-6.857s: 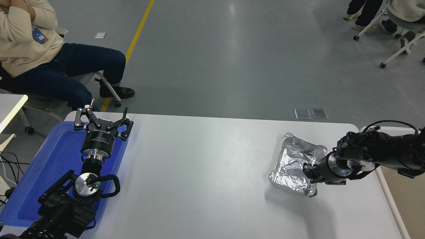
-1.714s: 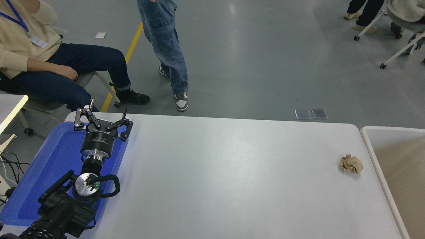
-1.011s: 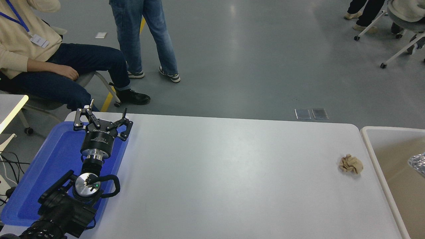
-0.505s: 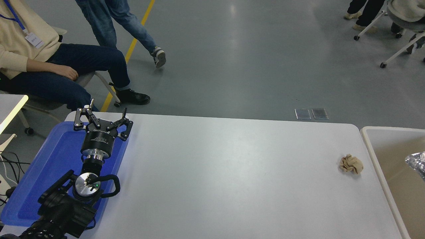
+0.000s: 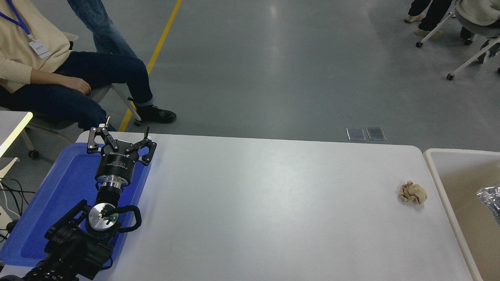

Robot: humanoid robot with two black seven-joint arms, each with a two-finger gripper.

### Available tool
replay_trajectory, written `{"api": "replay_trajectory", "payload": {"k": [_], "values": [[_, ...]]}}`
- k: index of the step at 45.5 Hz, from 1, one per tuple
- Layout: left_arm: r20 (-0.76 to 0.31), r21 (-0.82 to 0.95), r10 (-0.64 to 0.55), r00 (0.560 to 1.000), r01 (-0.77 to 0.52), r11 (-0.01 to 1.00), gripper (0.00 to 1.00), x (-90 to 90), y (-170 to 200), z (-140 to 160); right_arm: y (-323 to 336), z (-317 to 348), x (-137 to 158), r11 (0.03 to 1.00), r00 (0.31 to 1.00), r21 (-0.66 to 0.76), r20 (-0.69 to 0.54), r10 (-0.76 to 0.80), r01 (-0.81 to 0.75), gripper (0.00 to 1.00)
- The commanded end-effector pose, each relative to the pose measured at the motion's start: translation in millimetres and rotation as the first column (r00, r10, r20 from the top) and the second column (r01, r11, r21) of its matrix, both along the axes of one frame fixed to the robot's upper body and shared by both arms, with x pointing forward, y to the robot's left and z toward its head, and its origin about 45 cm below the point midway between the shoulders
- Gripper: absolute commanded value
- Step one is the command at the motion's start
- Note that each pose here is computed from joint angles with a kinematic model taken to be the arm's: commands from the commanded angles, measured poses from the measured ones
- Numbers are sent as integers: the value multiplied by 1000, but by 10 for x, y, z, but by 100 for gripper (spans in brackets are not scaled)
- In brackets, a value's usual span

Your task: Pick up foil plate and place in dustbin

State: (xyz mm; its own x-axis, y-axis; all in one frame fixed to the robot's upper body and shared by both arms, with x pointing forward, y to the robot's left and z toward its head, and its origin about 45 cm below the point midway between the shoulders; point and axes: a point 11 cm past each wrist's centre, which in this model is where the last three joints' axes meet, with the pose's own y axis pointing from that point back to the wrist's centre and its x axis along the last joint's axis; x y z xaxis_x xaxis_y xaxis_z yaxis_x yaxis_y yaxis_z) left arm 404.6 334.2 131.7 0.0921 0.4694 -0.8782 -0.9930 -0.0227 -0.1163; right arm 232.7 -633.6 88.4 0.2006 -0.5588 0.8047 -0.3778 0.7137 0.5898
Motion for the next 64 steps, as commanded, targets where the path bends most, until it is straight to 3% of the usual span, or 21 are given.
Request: {"api": "replay_trajectory", "payload": {"k": [1,17,28,38,51,64], "values": [[-1,0,-1,1000,1,1000,100,0,0,-1,-49,52,-13,998,1000,-60,21,-4,6,77],[0,0,0,1000,0,1000,100,0,1,0,-140,160,-22,997,999,-76,41,-20,23,85],[1,0,-2,1000,2,1000,100,1,-3,3,-122,223,-24,1000,999,3,42,-22,22,88],[0,0,-3,1000,3,1000,100,1,-12,0,49,178,-101,994,1000,107,-14,15,-14,98],[1,0,-5,1000,5,1000,100,7,-15,6,181,473,-154,979,967,152,-197,162,-133,100],[1,2,-6,1000,6,1000,100,6,-11,6,189,827,-292,940,958,328,-230,174,-92,100]]}}
